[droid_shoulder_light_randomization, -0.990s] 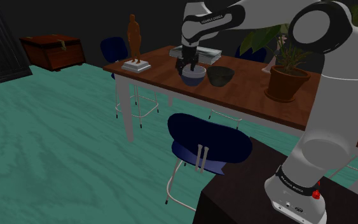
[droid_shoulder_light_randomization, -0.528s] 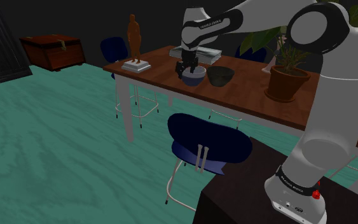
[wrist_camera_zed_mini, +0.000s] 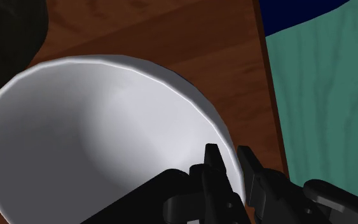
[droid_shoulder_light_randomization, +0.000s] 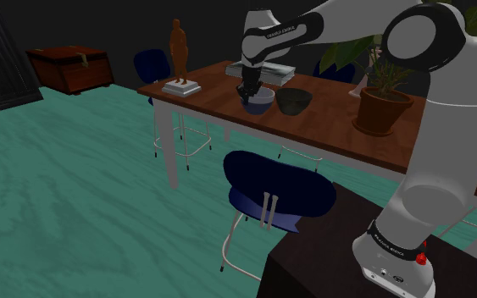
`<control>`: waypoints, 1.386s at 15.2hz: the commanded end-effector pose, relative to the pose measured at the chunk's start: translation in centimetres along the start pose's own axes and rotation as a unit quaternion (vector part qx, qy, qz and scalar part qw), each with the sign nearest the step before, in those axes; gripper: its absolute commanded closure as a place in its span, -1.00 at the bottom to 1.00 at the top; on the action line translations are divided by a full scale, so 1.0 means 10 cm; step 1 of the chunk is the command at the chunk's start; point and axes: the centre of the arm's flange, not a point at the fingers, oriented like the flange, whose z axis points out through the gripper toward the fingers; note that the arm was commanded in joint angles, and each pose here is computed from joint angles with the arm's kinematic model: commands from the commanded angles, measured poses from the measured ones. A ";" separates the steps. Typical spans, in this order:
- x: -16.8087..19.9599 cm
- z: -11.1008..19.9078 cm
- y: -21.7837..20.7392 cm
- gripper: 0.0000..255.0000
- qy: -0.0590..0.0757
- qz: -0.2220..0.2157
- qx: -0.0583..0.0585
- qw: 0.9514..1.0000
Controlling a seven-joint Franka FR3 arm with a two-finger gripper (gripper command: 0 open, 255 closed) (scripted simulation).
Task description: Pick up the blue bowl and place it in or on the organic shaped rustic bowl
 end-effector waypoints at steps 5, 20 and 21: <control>0.00 0.00 0.00 1.00 0.000 0.000 0.000 1.000; 0.09 -0.73 0.06 1.00 0.000 0.000 0.000 1.000; 0.09 -0.78 0.07 1.00 0.000 0.000 0.000 1.000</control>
